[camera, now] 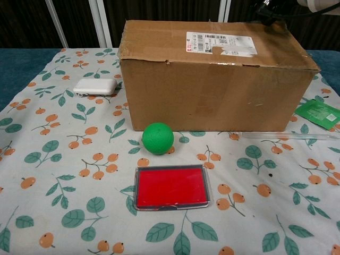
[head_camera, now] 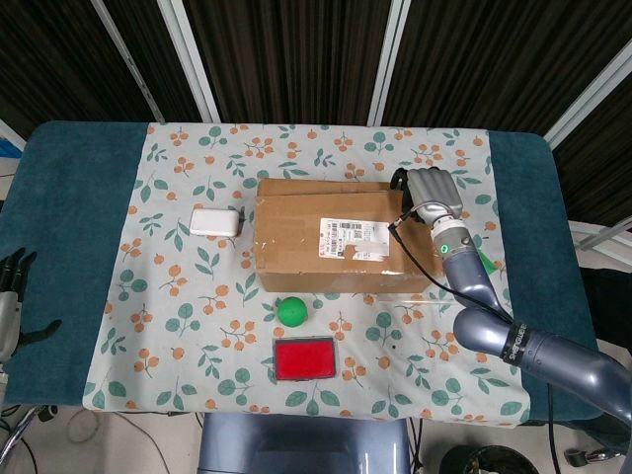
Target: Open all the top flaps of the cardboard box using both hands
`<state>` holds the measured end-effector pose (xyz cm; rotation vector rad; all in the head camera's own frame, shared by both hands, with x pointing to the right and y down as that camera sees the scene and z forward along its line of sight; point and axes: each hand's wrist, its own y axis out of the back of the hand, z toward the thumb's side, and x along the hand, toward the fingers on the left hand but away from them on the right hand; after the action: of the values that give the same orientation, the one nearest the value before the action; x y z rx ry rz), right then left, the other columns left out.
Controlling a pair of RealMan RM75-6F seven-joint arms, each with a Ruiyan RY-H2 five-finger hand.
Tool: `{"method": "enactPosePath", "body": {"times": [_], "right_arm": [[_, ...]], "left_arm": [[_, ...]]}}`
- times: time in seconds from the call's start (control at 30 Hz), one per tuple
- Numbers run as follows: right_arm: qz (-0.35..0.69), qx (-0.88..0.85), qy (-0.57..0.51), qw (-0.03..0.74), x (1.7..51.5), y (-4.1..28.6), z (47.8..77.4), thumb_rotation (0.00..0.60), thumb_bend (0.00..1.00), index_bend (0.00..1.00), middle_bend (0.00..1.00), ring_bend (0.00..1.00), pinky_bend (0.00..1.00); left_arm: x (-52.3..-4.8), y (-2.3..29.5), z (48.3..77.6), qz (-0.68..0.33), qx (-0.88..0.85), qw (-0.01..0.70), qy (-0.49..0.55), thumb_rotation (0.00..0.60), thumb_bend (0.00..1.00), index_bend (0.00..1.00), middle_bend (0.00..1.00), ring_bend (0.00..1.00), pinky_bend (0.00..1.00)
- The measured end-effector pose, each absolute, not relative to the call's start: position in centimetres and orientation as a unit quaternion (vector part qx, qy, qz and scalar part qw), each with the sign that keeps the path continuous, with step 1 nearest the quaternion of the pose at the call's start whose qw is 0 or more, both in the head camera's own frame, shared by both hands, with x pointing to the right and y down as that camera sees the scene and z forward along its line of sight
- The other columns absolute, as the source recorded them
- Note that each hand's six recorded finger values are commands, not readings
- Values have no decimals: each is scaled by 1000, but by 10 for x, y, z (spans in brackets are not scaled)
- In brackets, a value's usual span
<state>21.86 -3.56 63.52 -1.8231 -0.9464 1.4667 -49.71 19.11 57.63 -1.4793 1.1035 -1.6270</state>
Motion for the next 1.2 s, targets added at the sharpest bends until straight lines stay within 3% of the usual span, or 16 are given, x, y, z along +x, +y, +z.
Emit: {"method": "enactPosePath", "body": {"times": [0.53, 1.2], "right_arm": [[527, -701, -368, 308, 202, -34, 614, 600, 1000, 484, 583, 461, 339], [457, -750, -397, 265, 168, -21, 543, 600, 1000, 484, 579, 462, 339]], "left_arm": [[-496, 190, 576, -620, -568, 333, 427, 600, 107, 0, 0, 0, 0], [-494, 192, 576, -617, -570, 336, 426, 600, 107, 0, 0, 0, 0]]}}
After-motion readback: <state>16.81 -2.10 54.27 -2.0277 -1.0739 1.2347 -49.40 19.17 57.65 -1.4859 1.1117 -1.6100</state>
